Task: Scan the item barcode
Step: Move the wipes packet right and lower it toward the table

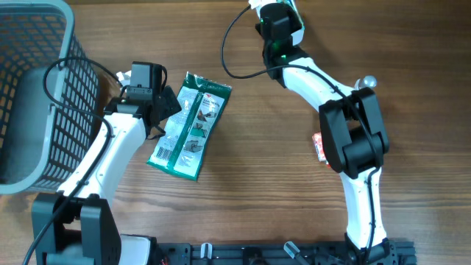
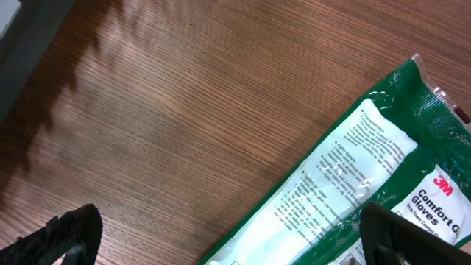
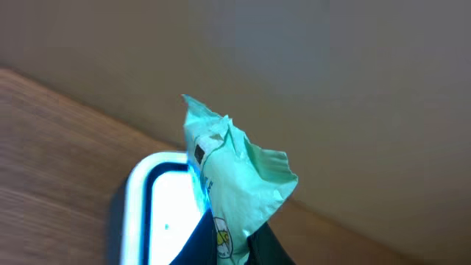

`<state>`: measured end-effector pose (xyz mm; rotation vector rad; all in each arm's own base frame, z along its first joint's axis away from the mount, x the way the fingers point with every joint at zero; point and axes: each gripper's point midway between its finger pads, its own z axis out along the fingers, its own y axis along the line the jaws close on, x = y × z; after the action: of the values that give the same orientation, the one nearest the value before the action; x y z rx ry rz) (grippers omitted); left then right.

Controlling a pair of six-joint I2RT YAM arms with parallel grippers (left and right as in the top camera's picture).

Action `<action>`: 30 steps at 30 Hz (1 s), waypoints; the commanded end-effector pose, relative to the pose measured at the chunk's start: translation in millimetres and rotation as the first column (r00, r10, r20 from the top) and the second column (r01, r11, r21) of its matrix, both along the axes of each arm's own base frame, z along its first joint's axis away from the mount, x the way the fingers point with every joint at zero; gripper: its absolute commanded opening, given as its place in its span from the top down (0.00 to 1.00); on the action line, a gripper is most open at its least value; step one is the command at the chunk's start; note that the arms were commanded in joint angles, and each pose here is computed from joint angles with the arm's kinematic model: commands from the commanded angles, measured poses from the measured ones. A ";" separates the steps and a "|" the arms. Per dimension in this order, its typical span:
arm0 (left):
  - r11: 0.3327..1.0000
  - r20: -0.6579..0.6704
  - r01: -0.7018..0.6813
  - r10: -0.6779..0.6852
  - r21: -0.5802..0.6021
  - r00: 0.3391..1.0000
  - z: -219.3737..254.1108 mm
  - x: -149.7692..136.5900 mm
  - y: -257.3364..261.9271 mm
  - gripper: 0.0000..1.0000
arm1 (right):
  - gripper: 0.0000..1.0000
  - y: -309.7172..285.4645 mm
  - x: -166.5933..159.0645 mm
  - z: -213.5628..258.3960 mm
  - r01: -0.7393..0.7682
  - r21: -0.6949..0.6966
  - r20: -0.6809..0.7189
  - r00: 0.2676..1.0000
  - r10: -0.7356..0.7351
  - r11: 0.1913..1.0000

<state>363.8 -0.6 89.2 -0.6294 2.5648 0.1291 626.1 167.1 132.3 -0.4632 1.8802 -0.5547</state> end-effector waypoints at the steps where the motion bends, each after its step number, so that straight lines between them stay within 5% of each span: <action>1: 1.000 0.017 -0.013 0.013 0.007 1.000 5.1 2.7 2.7 0.00 | 0.96 4.2 -3.5 -24.9 0.045 0.166 -0.054 0.998 -0.037 0.985; 6: 1.000 0.017 -0.013 0.013 0.007 1.000 5.1 2.7 2.7 0.00 | 0.96 3.9 -0.4 -15.0 0.040 0.173 -0.020 0.999 -0.037 0.984; 13: 1.000 0.017 -0.013 0.013 0.007 1.000 5.1 2.7 2.7 0.00 | 0.96 -18.5 -24.4 110.5 0.083 0.173 0.107 0.989 -0.102 0.981; 19: 1.000 0.017 -0.013 0.013 0.007 1.000 5.1 2.7 2.7 0.00 | 0.96 -31.1 -110.3 115.6 0.143 0.304 -0.236 0.969 -0.071 0.942; 21: 1.000 0.017 -0.013 0.013 0.007 1.000 5.1 2.7 2.7 0.00 | 0.96 -23.4 -145.5 90.1 0.178 0.360 -0.414 0.910 -0.014 0.916; 24: 1.000 0.017 -0.013 0.013 0.007 1.000 5.1 2.7 2.7 0.00 | 0.96 -6.3 -218.6 35.8 0.310 0.399 -0.728 0.679 0.093 0.863; 30: 1.000 0.017 -0.013 0.013 0.007 1.000 5.1 2.7 2.7 0.00 | 0.96 -23.9 -304.0 -22.6 0.475 0.214 -0.932 0.362 0.032 0.854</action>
<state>363.7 -0.6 89.1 -0.6294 2.5655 0.1294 347.7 137.6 134.3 -0.2493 2.9938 0.0075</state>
